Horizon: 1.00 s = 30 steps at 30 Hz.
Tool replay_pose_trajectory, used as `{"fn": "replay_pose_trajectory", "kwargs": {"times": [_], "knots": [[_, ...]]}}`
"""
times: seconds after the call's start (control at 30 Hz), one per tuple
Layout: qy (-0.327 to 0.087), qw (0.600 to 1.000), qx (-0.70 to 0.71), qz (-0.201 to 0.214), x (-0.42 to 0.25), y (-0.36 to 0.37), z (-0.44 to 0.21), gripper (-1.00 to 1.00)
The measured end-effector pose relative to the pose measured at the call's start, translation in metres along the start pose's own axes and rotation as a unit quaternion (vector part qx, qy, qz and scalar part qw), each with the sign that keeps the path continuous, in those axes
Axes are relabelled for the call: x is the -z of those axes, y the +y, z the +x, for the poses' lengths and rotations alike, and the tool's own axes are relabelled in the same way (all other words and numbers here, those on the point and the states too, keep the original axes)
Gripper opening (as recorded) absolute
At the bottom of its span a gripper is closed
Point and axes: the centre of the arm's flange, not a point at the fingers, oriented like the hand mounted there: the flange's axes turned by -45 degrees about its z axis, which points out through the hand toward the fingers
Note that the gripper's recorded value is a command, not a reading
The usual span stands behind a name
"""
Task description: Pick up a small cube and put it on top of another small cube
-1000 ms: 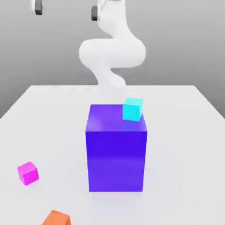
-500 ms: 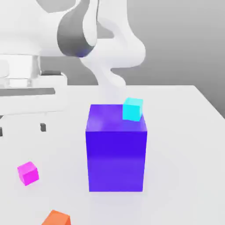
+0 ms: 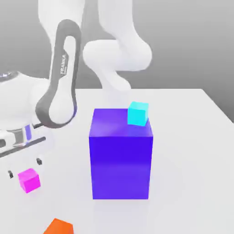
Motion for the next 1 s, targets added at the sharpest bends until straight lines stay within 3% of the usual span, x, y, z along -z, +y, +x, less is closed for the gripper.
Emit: {"fn": "replay_pose_trajectory", "kwargs": {"times": [0.03,0.27,0.5,0.73,1.0], "knots": [[0.001,1.0,0.0,0.001,-0.009,-0.001,0.0,-1.0],[0.001,1.0,0.0,0.002,-0.01,-0.001,0.0,-1.0],[0.014,1.0,-0.009,-0.012,0.061,0.011,0.014,-1.0],[0.029,0.999,0.015,-0.017,0.086,0.015,0.165,-1.0],[0.039,0.998,0.051,-0.007,0.107,-0.06,0.348,-1.0]]}}
